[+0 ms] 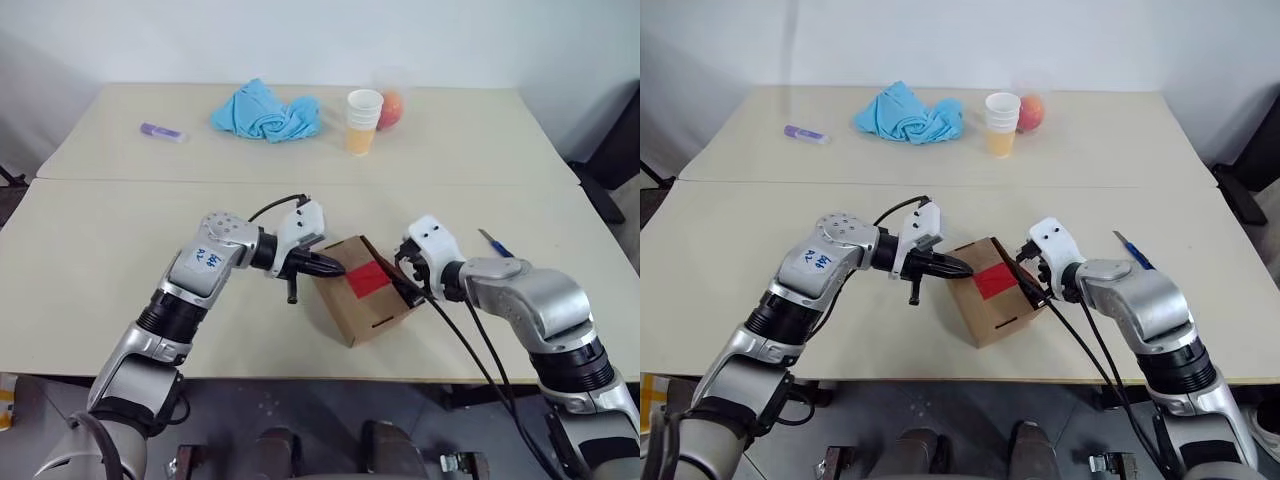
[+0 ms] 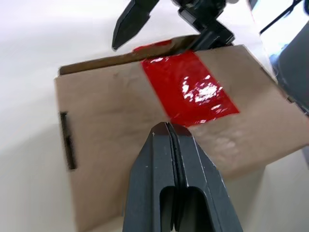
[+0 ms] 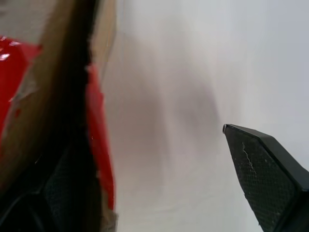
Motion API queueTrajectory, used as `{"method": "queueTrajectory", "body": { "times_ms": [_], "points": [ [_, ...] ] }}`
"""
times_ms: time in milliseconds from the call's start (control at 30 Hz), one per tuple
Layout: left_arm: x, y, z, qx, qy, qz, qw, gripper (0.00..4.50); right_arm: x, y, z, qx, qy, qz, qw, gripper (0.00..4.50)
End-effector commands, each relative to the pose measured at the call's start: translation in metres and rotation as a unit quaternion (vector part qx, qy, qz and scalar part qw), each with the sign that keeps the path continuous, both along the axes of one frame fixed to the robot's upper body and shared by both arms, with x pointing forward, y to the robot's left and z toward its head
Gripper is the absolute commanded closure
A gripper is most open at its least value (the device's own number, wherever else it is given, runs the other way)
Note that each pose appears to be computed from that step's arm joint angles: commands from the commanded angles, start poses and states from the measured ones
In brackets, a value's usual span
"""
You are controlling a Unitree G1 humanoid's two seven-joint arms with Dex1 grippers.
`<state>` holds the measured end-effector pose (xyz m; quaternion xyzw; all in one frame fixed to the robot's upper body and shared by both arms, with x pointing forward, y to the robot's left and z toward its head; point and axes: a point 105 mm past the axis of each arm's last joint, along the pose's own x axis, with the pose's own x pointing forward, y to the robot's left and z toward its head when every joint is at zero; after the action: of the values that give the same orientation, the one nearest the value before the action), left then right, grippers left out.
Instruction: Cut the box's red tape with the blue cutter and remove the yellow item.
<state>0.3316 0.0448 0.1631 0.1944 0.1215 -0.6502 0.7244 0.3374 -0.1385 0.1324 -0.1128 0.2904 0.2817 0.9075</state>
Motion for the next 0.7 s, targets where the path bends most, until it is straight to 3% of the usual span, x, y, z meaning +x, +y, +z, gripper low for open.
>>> {"method": "queueTrajectory", "body": {
  "times_ms": [33, 200, 700],
  "points": [
    [-0.002, -0.004, 0.007, 0.000, -0.014, -0.009, 1.000, 4.50, 0.000, -0.002, 0.022, 0.063, 0.024, -0.005, 0.998, 0.06],
    [-0.002, -0.003, 0.006, 0.001, -0.012, -0.008, 1.000, 4.50, -0.007, -0.015, 0.033, 0.077, 0.051, 0.008, 0.996, 0.06],
    [-0.006, -0.017, -0.003, 0.012, -0.008, -0.017, 1.000, 4.50, 0.012, 0.001, 0.031, 0.031, -0.007, 0.017, 0.999, 0.06]
  ]
}}
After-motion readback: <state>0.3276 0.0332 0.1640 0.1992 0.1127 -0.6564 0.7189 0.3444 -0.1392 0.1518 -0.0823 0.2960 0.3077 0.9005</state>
